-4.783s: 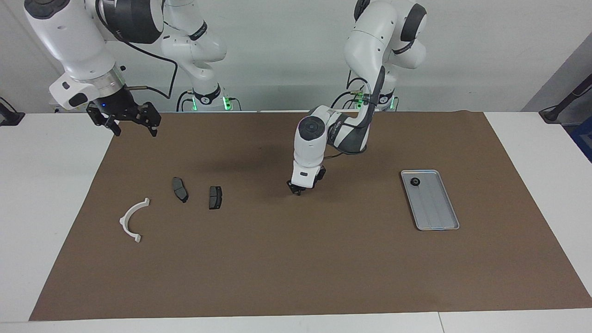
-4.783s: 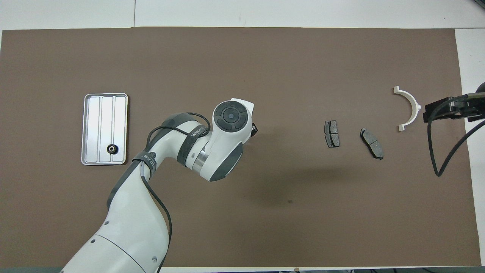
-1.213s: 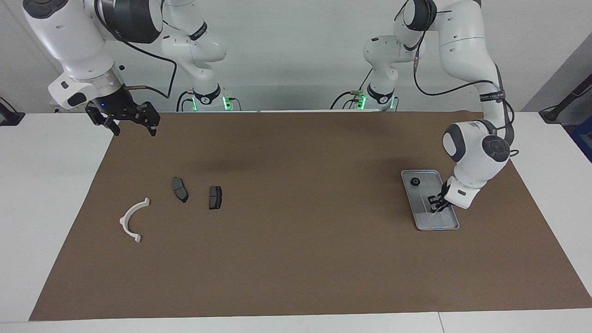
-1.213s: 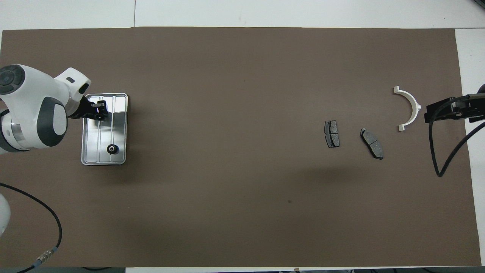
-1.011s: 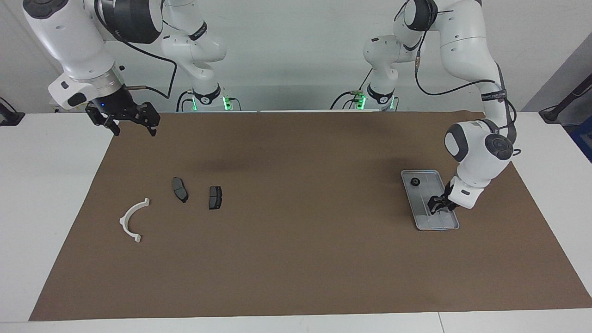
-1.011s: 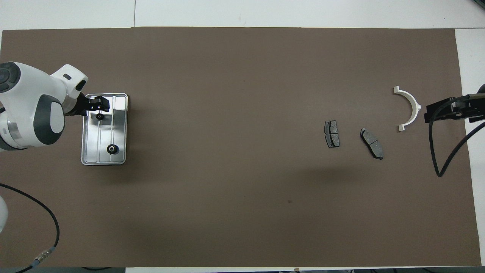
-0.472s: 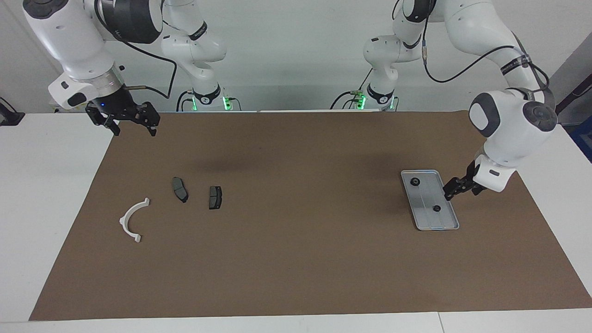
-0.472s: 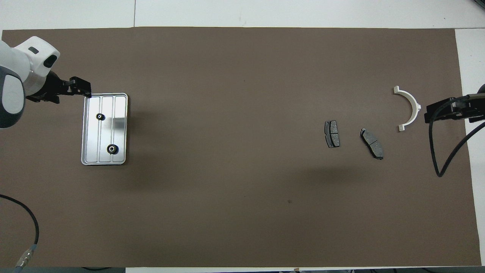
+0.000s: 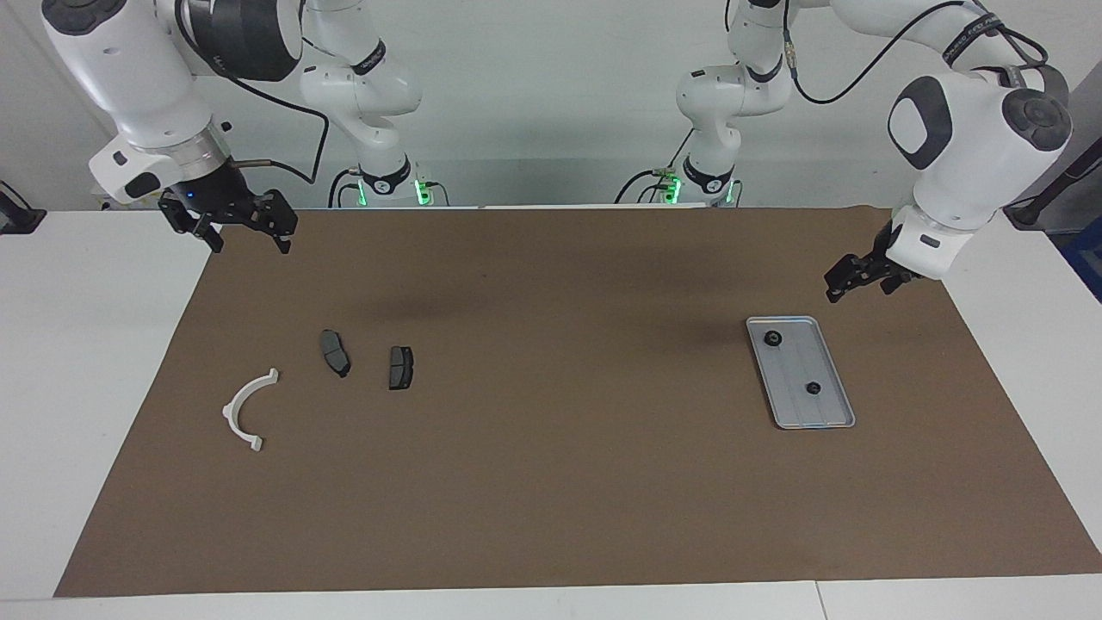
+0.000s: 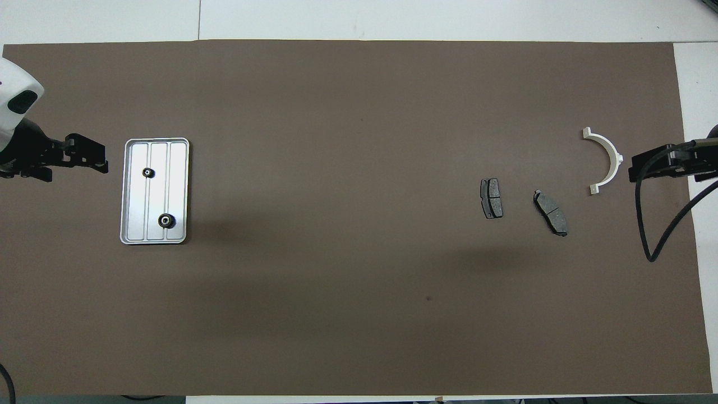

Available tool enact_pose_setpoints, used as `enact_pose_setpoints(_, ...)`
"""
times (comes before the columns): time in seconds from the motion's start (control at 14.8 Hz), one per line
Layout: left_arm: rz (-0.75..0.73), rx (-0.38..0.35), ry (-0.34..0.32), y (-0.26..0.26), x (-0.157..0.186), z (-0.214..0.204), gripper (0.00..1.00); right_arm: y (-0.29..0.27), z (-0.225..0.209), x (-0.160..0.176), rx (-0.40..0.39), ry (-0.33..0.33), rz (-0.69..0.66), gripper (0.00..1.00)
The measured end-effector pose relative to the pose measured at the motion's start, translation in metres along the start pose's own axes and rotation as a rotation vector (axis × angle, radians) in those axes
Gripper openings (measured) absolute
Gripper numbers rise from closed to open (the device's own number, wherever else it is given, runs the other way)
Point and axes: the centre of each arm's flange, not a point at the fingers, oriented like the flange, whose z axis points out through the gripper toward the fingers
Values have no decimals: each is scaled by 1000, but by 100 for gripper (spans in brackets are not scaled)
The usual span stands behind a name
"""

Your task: Pick bearing gear from pile to tray

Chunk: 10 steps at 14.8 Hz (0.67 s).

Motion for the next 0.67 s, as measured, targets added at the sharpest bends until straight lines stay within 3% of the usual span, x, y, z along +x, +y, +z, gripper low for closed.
enact_pose_setpoints(0.4,9,1,0,3,-32,-38,100,1,0,0,0,3,2,100)
enact_pose_setpoints(0.67,8,1,4,2,-36,-43,100,1,0,1,0,6,2,100)
